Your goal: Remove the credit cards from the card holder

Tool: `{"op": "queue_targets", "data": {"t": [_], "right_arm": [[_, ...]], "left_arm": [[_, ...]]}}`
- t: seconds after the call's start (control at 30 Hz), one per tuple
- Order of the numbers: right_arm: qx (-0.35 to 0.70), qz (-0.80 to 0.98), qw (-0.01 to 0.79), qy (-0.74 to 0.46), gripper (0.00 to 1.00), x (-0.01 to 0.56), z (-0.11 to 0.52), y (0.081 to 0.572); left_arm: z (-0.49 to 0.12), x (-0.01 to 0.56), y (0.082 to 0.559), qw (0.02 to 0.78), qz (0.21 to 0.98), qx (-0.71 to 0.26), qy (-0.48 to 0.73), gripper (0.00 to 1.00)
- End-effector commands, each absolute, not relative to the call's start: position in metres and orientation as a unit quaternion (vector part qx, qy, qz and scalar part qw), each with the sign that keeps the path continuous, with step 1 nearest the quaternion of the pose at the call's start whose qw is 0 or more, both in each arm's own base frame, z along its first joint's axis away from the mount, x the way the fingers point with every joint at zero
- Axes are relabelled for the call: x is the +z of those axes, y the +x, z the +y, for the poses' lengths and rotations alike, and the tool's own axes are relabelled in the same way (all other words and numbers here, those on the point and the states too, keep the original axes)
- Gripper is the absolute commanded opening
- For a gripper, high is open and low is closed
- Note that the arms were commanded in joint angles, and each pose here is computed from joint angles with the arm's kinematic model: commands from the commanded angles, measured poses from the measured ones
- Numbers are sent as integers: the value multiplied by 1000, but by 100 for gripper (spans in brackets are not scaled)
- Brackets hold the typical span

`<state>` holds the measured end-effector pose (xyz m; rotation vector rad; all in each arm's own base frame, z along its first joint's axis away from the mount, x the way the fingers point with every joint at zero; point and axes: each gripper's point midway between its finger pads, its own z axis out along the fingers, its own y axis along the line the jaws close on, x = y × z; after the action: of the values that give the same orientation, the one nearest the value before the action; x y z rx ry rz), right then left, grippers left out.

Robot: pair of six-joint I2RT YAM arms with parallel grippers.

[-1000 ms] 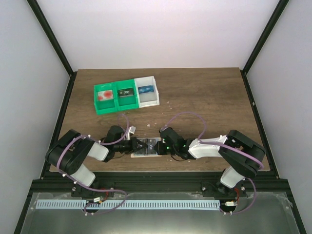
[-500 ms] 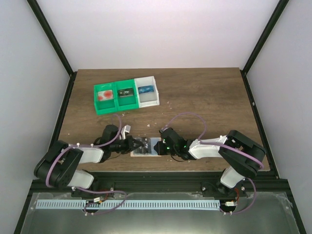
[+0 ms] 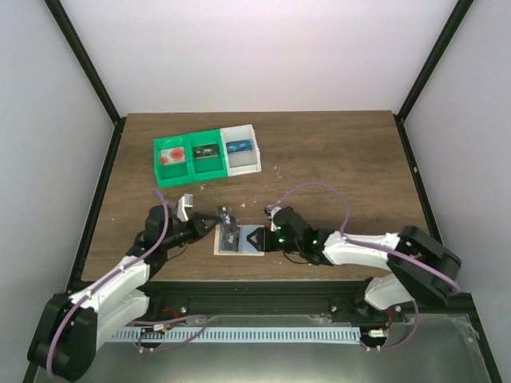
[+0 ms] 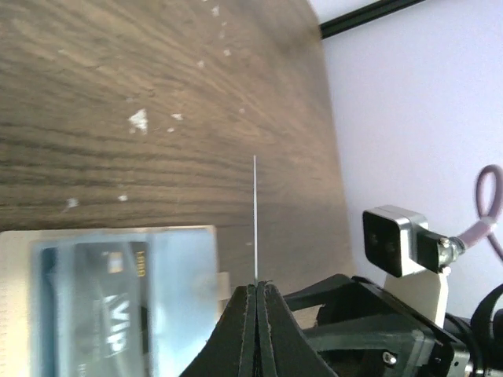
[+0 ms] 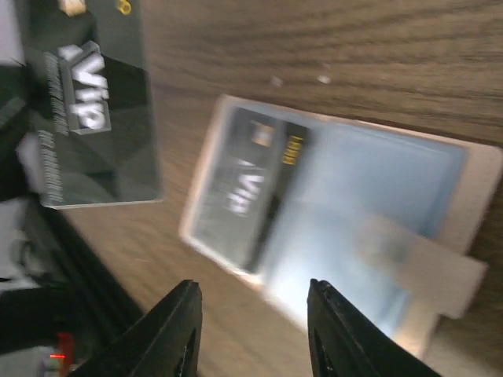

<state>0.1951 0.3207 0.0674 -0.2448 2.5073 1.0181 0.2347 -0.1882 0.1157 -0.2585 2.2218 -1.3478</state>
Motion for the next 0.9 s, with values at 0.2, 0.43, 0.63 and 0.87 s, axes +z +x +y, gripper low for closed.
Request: {"op": "queue_targets", "data": {"t": [0.2, 0.43, 0.63, 0.87], "right_arm": [[614, 759, 213, -45, 62, 194, 348, 179], [647, 740, 183, -4, 65, 214, 359, 185], [658, 727, 196, -31, 27, 229, 367, 191], [657, 719, 189, -125, 0, 210, 334, 158]], "left_arm": [[-194, 186, 219, 267, 722, -628, -115, 0], [-198, 208, 208, 259, 683, -675, -107, 0], [-209, 211, 199, 240, 675, -692, -90, 0], [-222, 211, 181, 206, 705, -679, -21, 44]]}}
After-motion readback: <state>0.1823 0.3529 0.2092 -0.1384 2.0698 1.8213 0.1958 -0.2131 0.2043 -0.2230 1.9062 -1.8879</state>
